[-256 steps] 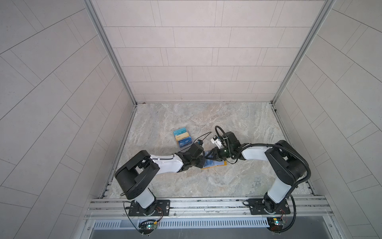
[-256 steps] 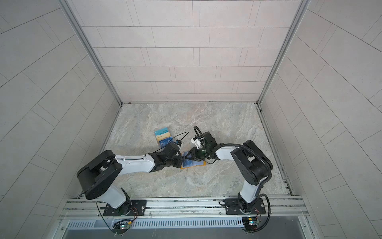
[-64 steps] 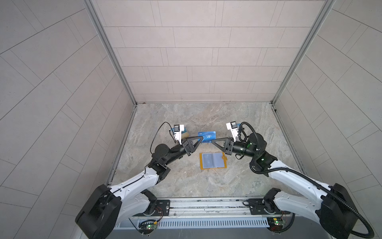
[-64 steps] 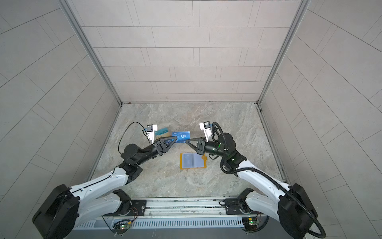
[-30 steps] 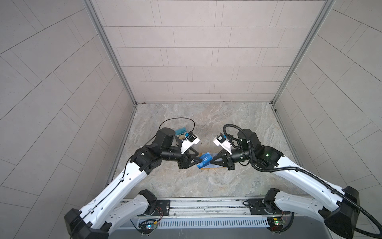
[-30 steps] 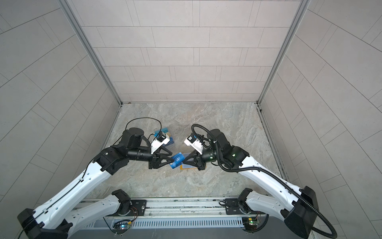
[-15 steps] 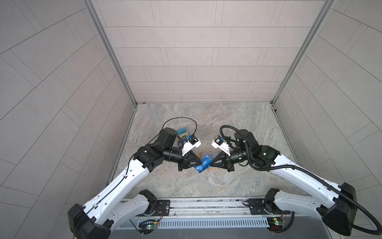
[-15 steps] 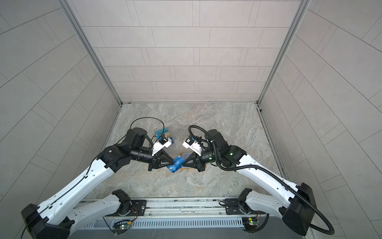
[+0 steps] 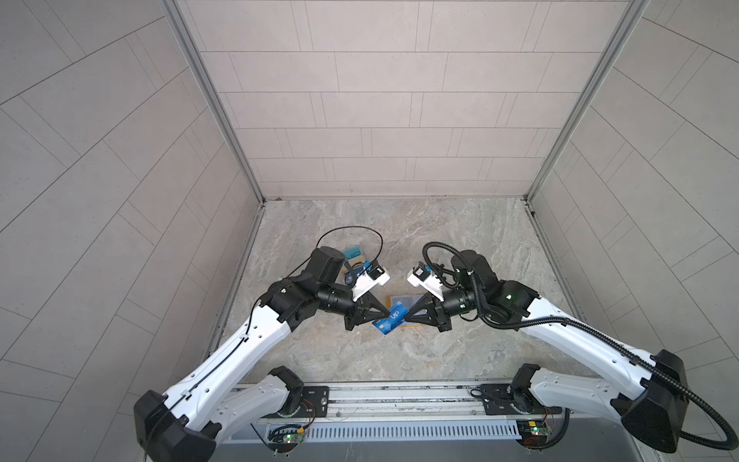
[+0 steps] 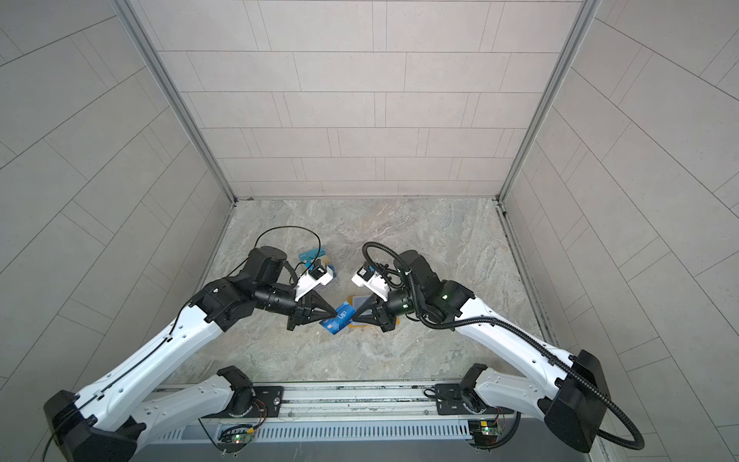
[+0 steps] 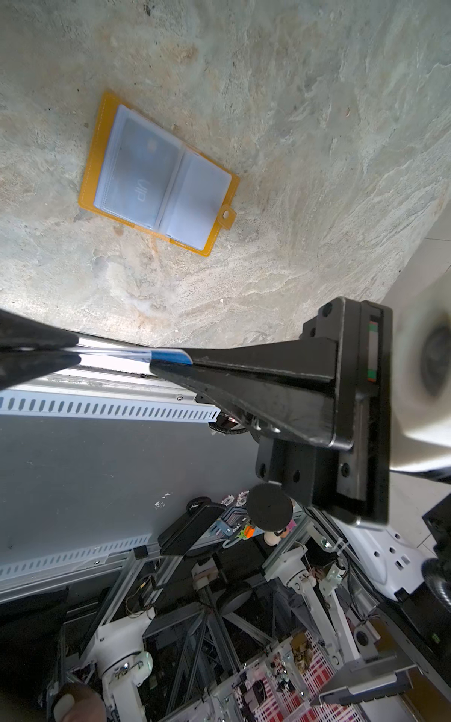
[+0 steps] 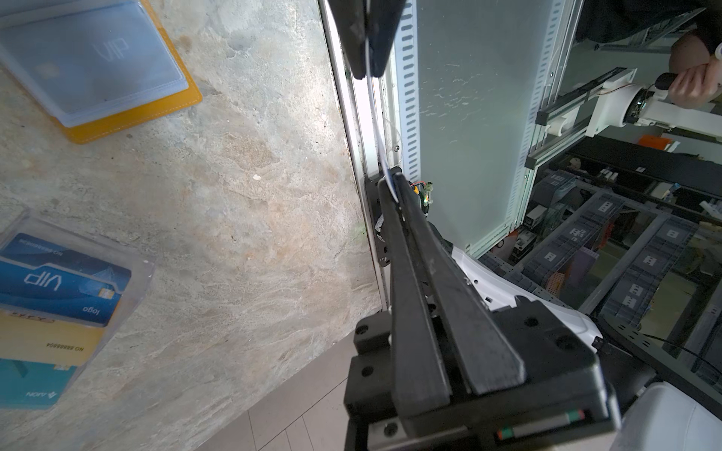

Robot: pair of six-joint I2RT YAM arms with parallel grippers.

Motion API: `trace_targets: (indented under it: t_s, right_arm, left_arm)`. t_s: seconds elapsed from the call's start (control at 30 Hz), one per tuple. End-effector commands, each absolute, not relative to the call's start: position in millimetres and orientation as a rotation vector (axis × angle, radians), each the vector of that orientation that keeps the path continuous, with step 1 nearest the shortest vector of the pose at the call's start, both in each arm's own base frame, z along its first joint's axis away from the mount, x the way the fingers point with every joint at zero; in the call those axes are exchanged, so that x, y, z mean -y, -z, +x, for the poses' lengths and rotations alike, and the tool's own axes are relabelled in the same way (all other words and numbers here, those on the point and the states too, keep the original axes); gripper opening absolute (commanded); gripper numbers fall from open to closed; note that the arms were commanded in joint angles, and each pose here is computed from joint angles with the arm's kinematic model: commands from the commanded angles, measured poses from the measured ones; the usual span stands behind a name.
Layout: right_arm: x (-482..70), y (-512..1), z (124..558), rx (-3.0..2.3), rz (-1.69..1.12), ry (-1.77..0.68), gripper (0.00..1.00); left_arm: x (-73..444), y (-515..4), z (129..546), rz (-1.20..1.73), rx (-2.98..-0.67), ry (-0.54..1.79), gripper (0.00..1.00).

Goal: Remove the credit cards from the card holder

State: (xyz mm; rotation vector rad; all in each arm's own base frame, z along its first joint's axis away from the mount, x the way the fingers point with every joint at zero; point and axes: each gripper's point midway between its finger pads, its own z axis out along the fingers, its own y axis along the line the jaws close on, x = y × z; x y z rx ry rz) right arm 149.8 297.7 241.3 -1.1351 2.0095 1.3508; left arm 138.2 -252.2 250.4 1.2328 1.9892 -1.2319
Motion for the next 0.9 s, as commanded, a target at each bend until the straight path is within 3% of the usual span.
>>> trace_targets:
  t_s: [0.0, 0.17, 0.27, 0.53, 0.87]
  right_arm:
    - [-300, -252, 162, -1.974, -1.109, -1.300, 0.08]
    - [-292, -244, 169, -2.023, -1.051, -1.218, 0.35]
    - [-286, -238, 175, -2.060, -1.018, -1.145, 0.46]
    - [-256, -210, 214, -2.227, -0.810, -0.882, 0.52]
    - [-243, -191, 227, -2.285, -0.727, -0.799, 0.53]
  left_arm:
    - [252, -260, 141, 1.241, -1.962, 1.203, 0.00]
    - [247, -252, 153, 1.234, -2.011, 1.089, 0.00]
    - [244, -251, 162, 1.210, -2.027, 1.029, 0.00]
    - [210, -245, 224, 1.020, -2.091, 0.546, 0.00]
    - [179, -218, 278, 1.019, -2.117, 0.104, 0.00]
